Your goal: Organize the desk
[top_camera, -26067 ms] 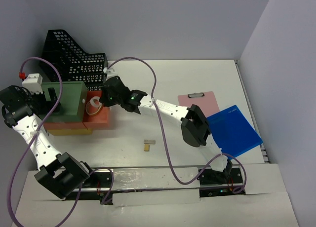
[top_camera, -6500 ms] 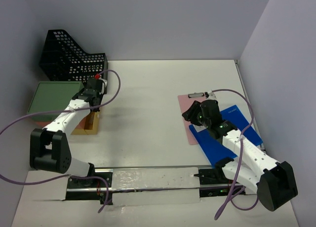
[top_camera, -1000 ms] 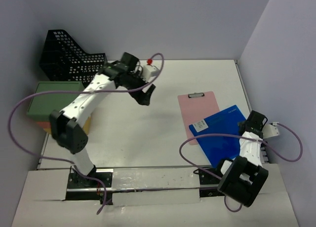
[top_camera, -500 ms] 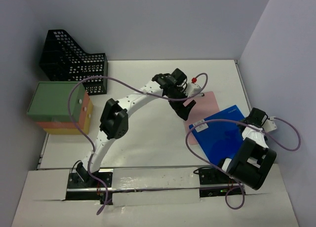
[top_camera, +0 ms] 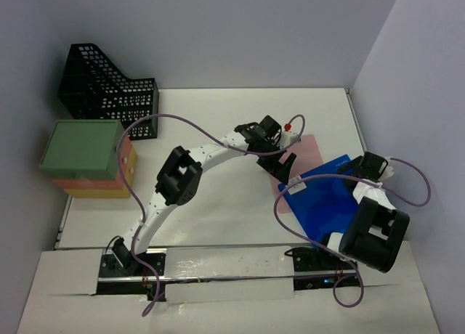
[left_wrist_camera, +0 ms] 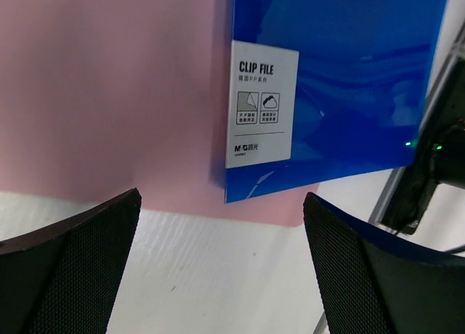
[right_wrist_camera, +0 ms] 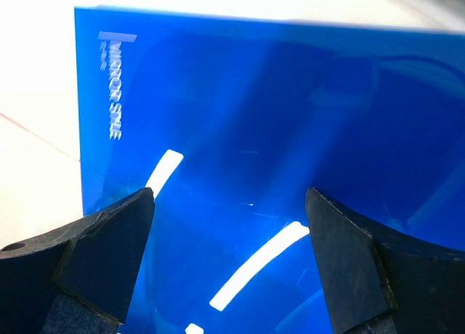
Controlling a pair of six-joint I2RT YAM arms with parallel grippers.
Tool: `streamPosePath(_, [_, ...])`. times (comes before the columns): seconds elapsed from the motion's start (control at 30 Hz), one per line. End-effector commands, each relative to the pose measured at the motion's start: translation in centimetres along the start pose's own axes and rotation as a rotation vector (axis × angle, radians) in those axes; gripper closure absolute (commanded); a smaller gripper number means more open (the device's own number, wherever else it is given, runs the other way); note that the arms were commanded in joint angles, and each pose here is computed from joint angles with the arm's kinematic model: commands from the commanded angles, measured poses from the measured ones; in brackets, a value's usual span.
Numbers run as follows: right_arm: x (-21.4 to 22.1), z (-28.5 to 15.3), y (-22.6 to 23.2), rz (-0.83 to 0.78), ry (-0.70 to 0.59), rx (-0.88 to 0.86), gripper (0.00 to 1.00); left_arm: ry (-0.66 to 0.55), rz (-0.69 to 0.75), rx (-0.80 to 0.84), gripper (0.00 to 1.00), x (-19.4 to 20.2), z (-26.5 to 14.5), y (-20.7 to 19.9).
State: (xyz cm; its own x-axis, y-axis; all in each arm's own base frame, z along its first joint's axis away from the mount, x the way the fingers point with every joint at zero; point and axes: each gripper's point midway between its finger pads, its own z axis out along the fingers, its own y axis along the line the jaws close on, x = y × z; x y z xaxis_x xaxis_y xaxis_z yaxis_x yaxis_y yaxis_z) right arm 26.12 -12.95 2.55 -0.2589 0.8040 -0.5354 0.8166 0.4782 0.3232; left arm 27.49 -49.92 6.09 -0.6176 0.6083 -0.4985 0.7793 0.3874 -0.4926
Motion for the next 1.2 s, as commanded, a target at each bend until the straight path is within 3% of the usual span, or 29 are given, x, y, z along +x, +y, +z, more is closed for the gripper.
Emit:
streamPosePath(0.0, [1.5,-1.4,0.9,-0.041,0.005,-0.039,0.10,0.038,-0.006,-0.012,0.03,1.9,2.4,-0.2])
streamPosePath(0.2, [0.6,-5.1,5.0,-0.175,-0.132,-0.173,0.12,0.010,0.013,0.036,0.14,1.4,3.0,-1.9])
streamPosePath(0.33, [1.7,-6.1,5.3,-0.192,-0.079,-0.199,0.12,0.036,0.022,0.041,0.22,2.4,3.4,-3.0])
streamPosePath(0.53, [3.2,-9.3,7.7,-0.361,-0.099,-0.333,0.16,-0.019,0.107,-0.090,0.22,1.8,1.2,-1.6])
streamPosePath(0.6, [3.6,-10.3,8.4,-0.367,-0.073,-0.382,0.16,-0.039,0.134,-0.109,0.23,0.9,0.3,-1.8])
streamPosePath(0.67, [5.1,-12.2,9.8,-0.332,0.034,-0.476,0.15,-0.059,0.136,-0.132,0.21,0.2,-0.5,-1.8])
streamPosePath(0.77, [5.8,-13.6,10.3,-0.309,0.085,-0.519,0.20,-0.073,0.089,-0.163,0.20,-0.1,-1.7,-0.5])
streamPosePath(0.83, [4.5,-14.1,9.3,-0.332,0.015,-0.431,0.22,-0.077,0.016,-0.173,0.21,-0.2,-3.7,1.1])
streamPosePath(0.93, [0.8,-15.2,8.3,-0.447,-0.180,-0.292,0.22,-0.102,-0.074,-0.204,0.23,-0.1,-6.9,3.9])
streamPosePath(1.0, [1.2,-16.6,10.1,-0.625,-0.218,-0.326,0.21,-0.158,-0.092,-0.248,0.23,-0.8,-10.6,5.7])
streamPosePath(1.07, [0.5,-16.8,10.8,-0.689,-0.253,-0.283,0.20,-0.158,-0.105,-0.273,0.23,-0.2,-11.8,7.0])
streamPosePath(1.17, [2.2,-17.0,12.9,-1.100,-0.305,-0.160,0.13,-0.187,-0.120,-0.314,0.21,0.0,-15.8,7.7])
